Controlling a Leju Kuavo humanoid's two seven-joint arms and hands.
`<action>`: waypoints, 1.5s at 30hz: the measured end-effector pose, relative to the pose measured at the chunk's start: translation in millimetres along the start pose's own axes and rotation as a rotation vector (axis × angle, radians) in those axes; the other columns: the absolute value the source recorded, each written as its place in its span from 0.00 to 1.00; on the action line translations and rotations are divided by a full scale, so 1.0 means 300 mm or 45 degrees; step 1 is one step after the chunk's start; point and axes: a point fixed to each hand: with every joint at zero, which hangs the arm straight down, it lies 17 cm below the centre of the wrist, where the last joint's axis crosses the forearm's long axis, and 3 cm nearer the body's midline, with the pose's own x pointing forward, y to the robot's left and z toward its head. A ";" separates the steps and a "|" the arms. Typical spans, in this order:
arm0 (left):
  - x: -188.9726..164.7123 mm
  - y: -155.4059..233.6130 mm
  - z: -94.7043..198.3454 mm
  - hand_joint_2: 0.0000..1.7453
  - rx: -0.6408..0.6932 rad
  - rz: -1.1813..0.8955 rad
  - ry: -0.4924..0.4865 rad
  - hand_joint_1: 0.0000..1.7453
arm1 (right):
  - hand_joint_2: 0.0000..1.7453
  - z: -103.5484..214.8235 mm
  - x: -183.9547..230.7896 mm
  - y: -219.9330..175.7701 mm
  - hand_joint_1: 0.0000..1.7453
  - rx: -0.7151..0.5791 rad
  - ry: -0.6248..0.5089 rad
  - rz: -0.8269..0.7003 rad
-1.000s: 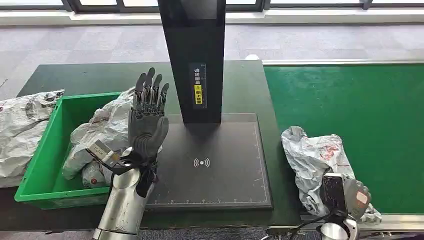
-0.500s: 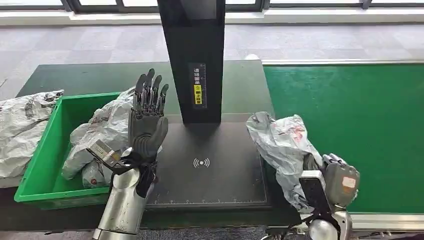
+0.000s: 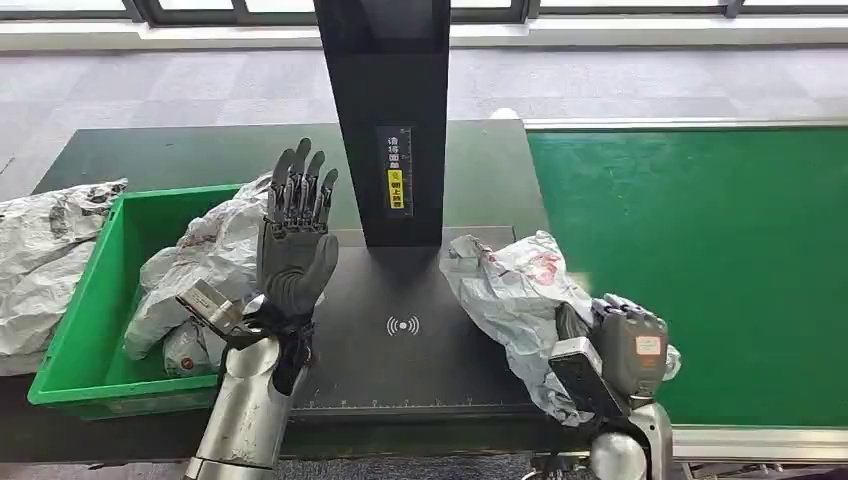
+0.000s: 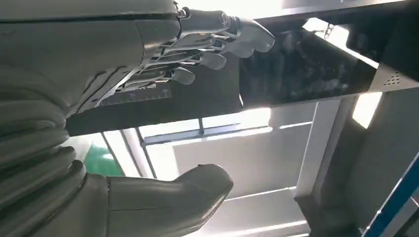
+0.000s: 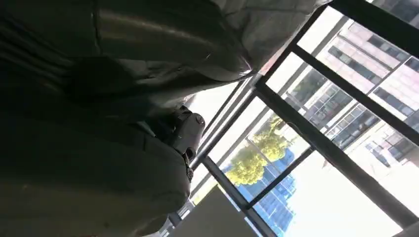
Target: Moved the parcel from conveyor to table for the left to box.
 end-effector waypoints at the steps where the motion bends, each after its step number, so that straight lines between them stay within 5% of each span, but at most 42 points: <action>1: 0.000 0.000 0.000 1.00 0.000 0.000 0.000 0.00 | 0.00 -0.001 0.005 0.003 1.00 0.003 -0.004 -0.002; 15: -0.004 0.003 0.001 1.00 0.007 -0.002 0.004 0.00 | 0.00 -0.017 0.118 0.029 1.00 0.000 -0.132 -0.036; 31: -0.017 0.005 0.004 1.00 0.013 -0.003 0.016 0.00 | 0.00 -0.047 0.320 -0.139 1.00 -0.348 -0.285 -0.097; 45: -0.033 -0.028 0.000 1.00 -0.008 0.029 0.028 0.00 | 0.00 -0.076 0.431 -0.014 1.00 -0.224 -0.393 -0.180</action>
